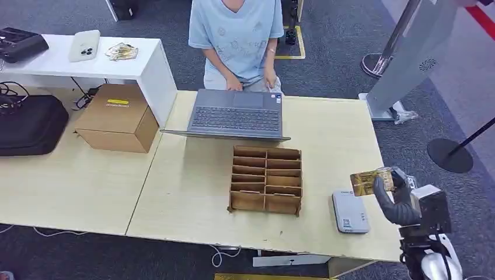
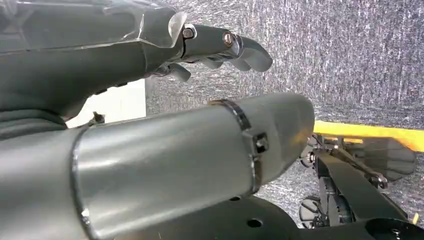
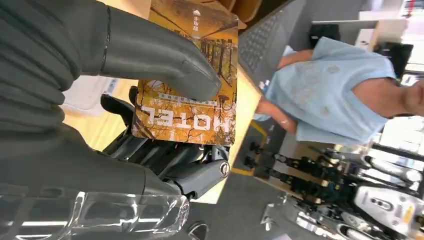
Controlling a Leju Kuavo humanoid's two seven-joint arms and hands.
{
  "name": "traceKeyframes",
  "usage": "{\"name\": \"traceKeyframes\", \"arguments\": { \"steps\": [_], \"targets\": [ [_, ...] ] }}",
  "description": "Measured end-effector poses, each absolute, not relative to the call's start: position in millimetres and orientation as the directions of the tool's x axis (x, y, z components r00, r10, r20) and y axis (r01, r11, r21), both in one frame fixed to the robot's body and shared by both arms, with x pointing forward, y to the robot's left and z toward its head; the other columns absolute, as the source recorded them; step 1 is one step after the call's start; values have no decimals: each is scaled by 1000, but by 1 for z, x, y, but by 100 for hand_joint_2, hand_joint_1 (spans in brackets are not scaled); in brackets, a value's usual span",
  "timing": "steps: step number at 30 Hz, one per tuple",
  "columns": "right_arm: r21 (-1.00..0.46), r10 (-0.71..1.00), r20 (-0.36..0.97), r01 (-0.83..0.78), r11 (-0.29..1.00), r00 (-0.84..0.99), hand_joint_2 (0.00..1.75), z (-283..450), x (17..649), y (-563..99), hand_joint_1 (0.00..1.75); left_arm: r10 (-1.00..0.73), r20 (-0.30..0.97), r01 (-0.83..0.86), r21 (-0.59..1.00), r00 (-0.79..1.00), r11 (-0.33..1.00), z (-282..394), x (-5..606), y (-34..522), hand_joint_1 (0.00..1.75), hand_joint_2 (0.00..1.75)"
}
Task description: Pass the card to the sensor for recognition and then transmit it.
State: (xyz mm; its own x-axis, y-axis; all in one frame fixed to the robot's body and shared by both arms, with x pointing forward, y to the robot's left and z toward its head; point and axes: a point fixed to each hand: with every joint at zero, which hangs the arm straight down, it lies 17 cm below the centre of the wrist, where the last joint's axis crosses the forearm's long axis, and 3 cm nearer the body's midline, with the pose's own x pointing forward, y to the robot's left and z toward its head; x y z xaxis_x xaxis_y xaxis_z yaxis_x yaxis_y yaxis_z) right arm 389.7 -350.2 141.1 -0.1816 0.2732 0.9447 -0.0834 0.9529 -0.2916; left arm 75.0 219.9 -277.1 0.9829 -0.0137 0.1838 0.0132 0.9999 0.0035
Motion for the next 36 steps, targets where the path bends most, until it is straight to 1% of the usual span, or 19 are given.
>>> {"name": "traceKeyframes", "arguments": {
  "steps": [11, 22, 36],
  "targets": [
    [-288, 284, 957, -87, 954, -54, 175, 101, 394, -363, 175, -6, 184, 7, -5, 983, 1000, -277, 76, 219, 0, 0],
    [-253, 255, 966, -51, 966, 38, 175, 74, 399, -388, 175, -2, 184, 2, -4, 983, 1000, -277, 76, 220, 0, 0],
    [-218, 221, 968, -40, 975, 116, 175, 47, 390, -405, 175, -5, 184, 4, 3, 983, 1000, -277, 76, 223, 0, 0]
  ]
}}
